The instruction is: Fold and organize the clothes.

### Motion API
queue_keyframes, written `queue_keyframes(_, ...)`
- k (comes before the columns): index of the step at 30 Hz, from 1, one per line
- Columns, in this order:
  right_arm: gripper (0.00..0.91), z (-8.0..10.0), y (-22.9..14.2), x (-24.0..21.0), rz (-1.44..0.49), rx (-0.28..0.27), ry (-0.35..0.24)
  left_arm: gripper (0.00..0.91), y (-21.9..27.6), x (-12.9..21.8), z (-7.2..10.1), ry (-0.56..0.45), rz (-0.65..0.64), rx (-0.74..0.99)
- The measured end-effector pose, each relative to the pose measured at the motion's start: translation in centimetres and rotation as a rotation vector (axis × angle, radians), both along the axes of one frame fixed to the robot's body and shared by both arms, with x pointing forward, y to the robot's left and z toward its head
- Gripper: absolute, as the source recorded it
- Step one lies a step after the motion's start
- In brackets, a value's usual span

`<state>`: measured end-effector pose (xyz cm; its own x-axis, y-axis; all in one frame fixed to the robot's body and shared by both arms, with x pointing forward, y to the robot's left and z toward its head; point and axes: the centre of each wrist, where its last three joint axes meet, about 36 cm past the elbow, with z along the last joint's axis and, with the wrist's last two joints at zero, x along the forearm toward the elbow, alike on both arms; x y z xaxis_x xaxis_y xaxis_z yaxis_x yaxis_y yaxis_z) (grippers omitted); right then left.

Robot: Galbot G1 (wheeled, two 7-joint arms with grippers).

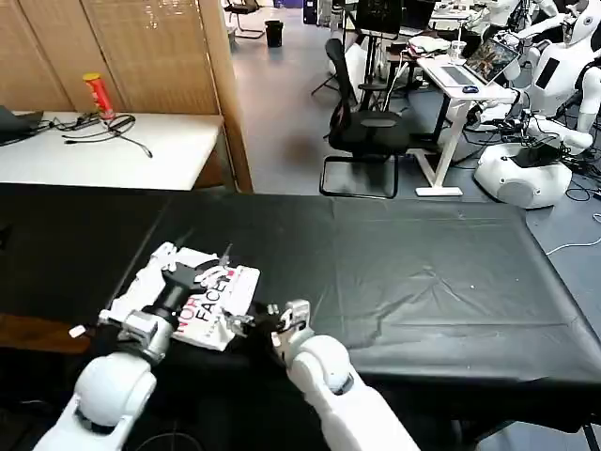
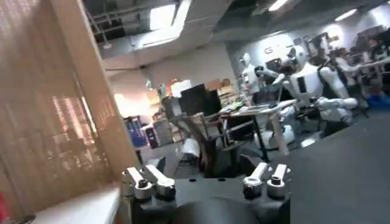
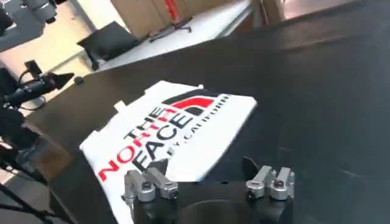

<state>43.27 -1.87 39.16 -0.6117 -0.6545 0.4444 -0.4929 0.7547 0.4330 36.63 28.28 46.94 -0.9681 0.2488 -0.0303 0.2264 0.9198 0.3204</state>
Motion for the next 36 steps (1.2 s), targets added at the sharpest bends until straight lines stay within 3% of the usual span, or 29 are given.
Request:
queue_keyframes(2,0.000,-0.2,0.0,0.1,-0.003,-0.006,0.003,0.878,0.3,-0.1,0.0,0.000,0.008,-0.001)
queue_keyframes(13,0.000,-0.6,-1.3,0.3,-0.031,-0.019,0.005,0.878,0.5,-0.2,-0.1,-0.006,0.024,0.006)
queue_keyframes(20,0.000,0.3,-6.1,0.4,-0.096,-0.053,0.012,0.878,1.3,-0.2,-0.9,-0.003,0.056,0.005)
queue_keyframes(23,0.000,0.9,-9.4,0.1,-0.138,-0.092,-0.011,0.878,1.6,-0.1,-1.3,0.006,0.068,-0.002)
queue_keyframes(31,0.000,3.1,-18.7,-1.2,-0.240,-0.266,-0.053,0.878,2.3,-0.2,-2.7,0.049,0.099,-0.035)
queue_keyframes(35,0.000,4.9,-21.6,-1.7,-0.284,-0.348,-0.118,0.878,2.5,-0.3,-3.2,0.056,0.118,-0.050)
queue_keyframes(36,0.127,5.3,-22.0,-1.9,-0.289,-0.362,-0.136,0.878,2.5,-0.3,-3.3,0.059,0.122,-0.061)
